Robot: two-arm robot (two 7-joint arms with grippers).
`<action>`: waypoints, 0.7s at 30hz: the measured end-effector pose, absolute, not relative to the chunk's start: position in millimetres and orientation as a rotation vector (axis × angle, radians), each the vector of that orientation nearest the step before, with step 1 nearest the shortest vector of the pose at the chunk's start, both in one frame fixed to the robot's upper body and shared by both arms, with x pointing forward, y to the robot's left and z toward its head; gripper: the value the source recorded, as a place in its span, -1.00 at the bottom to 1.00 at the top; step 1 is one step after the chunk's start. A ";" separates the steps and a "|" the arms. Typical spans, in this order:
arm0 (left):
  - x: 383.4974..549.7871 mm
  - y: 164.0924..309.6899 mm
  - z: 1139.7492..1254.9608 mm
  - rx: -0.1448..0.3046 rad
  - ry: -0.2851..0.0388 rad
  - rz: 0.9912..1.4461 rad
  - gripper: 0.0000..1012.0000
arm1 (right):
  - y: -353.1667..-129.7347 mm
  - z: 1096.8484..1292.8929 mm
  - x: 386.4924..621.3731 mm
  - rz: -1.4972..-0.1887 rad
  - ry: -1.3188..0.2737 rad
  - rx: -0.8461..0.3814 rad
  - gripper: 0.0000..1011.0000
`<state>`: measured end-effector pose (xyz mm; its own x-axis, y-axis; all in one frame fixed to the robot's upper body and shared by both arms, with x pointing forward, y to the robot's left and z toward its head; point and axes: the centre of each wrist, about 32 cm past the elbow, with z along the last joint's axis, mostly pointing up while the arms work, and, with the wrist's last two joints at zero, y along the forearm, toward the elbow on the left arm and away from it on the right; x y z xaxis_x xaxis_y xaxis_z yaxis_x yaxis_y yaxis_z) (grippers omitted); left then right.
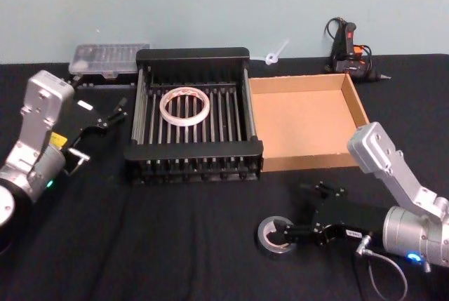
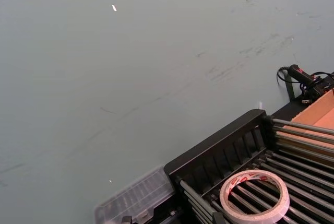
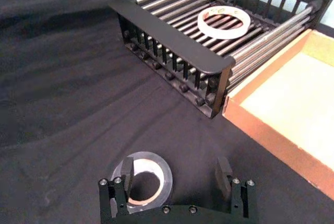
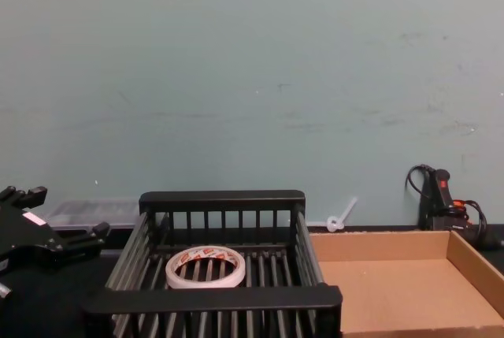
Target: Pick up the white tape and place it into the black box , Pick up the silver tape and place it into the brown box.
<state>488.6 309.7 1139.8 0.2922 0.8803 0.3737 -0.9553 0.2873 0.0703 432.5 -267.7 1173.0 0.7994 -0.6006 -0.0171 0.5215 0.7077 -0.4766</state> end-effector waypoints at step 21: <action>488.6 309.7 1139.8 0.304 -0.285 1.248 0.98 | -265.2 1164.8 432.9 -0.619 0.191 -0.521 0.98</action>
<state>488.6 309.7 1139.8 0.2923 0.8803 0.3737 -0.9552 0.2874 0.0703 432.9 -265.2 1164.8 0.8020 -0.5971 -0.0174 0.5032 0.6909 -0.5191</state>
